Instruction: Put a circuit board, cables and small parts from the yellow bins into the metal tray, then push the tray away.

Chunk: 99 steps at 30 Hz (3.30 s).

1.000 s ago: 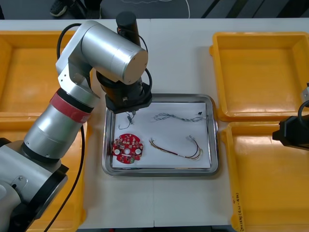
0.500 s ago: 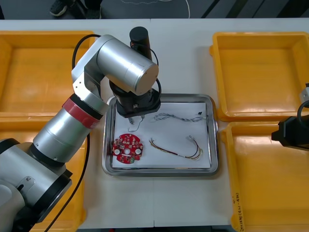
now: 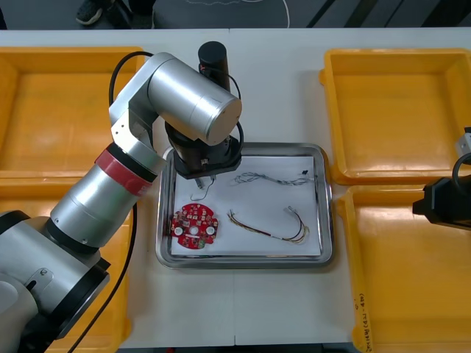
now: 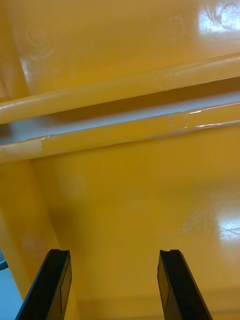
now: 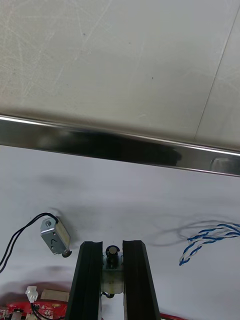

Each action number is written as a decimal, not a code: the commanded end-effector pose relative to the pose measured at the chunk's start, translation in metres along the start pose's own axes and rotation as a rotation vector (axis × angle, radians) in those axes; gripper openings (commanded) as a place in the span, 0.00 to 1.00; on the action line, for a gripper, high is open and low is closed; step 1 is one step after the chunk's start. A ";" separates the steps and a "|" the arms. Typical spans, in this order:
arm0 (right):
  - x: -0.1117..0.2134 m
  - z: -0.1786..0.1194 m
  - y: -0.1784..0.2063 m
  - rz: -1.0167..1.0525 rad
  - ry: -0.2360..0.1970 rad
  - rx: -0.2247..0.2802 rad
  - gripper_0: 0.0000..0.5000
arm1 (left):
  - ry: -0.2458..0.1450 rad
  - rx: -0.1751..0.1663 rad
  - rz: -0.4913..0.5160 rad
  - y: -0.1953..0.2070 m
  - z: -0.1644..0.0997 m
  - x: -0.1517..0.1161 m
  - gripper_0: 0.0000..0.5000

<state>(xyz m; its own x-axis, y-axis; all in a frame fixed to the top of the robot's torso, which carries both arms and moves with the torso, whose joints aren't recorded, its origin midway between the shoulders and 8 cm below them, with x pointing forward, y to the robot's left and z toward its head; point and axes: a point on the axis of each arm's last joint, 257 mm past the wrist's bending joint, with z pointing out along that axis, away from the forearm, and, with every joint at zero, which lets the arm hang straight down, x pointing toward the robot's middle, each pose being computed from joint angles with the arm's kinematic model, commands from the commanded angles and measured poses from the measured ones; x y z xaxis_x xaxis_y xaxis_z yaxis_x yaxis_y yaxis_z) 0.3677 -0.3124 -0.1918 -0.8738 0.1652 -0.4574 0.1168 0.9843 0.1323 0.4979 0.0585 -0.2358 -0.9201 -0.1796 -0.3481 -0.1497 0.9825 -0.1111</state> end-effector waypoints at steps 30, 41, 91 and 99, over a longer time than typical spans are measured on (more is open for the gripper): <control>0.004 -0.005 -0.001 -0.109 0.001 0.015 1.00 | -0.206 0.068 0.060 0.029 -0.117 -0.047 1.00; 0.005 -0.005 0.001 -0.112 0.005 0.007 1.00 | -0.237 0.080 0.085 0.088 -0.144 -0.056 1.00; 0.032 -0.004 0.126 -1.038 0.035 0.019 1.00 | -0.197 -0.088 0.226 0.317 -0.150 -0.017 1.00; 0.049 0.009 0.140 -1.202 0.074 0.037 1.00 | -0.189 -0.105 0.241 0.329 -0.149 -0.006 1.00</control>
<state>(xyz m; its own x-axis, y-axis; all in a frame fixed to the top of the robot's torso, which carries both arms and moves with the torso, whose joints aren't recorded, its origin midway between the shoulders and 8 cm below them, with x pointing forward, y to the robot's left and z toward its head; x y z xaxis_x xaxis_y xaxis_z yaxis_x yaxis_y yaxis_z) 0.3401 -0.1622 -0.2065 -0.5049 -0.8217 -0.2645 -0.7599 0.5684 -0.3153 0.4089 0.3713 -0.1451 -0.8625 -0.0214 -0.5057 -0.0250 0.9997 0.0003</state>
